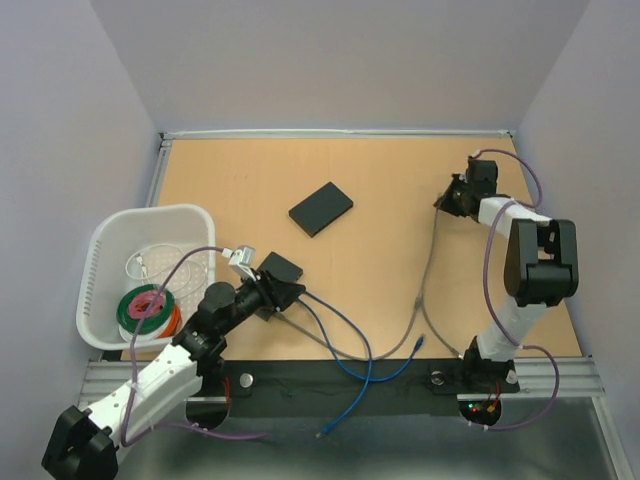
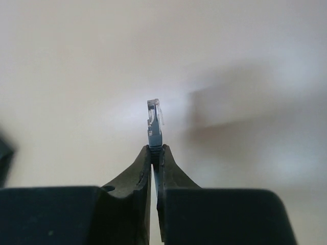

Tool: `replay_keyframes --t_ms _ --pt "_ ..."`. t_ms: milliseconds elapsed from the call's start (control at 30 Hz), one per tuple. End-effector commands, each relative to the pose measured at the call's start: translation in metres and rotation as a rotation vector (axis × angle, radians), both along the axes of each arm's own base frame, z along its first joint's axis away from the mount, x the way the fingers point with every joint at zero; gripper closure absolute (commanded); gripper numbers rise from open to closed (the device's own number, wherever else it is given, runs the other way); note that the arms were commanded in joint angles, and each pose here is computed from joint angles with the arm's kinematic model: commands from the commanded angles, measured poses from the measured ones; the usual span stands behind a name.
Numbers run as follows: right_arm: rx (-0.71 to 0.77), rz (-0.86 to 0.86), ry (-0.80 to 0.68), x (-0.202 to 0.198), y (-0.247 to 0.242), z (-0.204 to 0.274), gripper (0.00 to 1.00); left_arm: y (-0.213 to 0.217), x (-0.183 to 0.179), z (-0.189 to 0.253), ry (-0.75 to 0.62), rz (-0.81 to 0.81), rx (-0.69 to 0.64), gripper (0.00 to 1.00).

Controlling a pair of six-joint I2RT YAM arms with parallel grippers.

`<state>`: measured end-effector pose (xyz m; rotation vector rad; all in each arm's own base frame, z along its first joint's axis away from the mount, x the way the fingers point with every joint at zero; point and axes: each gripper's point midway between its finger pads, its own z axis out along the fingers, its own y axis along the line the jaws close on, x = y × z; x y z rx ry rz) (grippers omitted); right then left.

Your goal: Insert the plug into the switch port

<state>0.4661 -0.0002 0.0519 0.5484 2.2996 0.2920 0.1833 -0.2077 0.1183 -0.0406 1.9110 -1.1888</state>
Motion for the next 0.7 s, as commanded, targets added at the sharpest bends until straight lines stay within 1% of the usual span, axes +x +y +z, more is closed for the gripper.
replay_keyframes --t_ms 0,33,67,100,133,200,233,267,300,333,367,433,567,667 --pt "0.172 0.561 -0.333 -0.020 0.132 0.115 1.00 0.004 0.007 0.041 -0.117 0.027 -0.020 0.44" --pt "0.186 0.672 -0.355 -0.039 0.168 0.125 1.00 0.006 0.009 0.053 -0.144 0.046 -0.033 0.44" --pt "0.225 0.760 -0.398 -0.061 0.188 0.146 0.99 0.012 0.015 0.065 -0.151 0.098 -0.032 0.44" --pt "0.258 0.847 -0.411 -0.082 0.218 0.155 1.00 0.014 0.018 0.072 -0.156 0.118 -0.034 0.44" --pt "0.271 0.892 -0.445 -0.097 0.230 0.171 1.00 0.016 0.022 0.088 -0.179 0.138 -0.040 0.44" --pt "0.323 1.000 -0.454 -0.133 0.262 0.180 1.00 0.017 0.028 0.102 -0.163 0.158 -0.016 0.44" --pt "0.340 1.030 -0.456 -0.146 0.270 0.184 1.00 0.016 0.030 0.096 -0.146 0.157 -0.002 0.44" --pt "0.353 1.071 -0.498 -0.161 0.277 0.200 1.00 0.015 0.032 0.112 -0.154 0.158 -0.004 0.44" --pt "0.381 1.111 -0.488 -0.179 0.290 0.200 1.00 0.013 0.033 0.116 -0.150 0.153 0.000 0.44" --pt "0.391 1.135 -0.501 -0.189 0.295 0.205 1.00 0.010 0.035 0.117 -0.131 0.151 0.006 0.45" --pt "0.398 1.151 -0.518 -0.198 0.300 0.212 1.00 0.008 0.035 0.130 -0.145 0.139 -0.008 0.46" --pt "0.412 1.171 -0.539 -0.216 0.308 0.221 0.99 0.005 0.035 0.140 -0.154 0.127 -0.013 0.47" --pt "0.437 1.180 -0.551 -0.231 0.316 0.227 1.00 0.007 0.033 0.169 -0.199 0.129 -0.043 0.47" --pt "0.452 1.211 -0.538 -0.240 0.326 0.223 1.00 0.005 0.033 0.174 -0.205 0.123 -0.047 0.47"
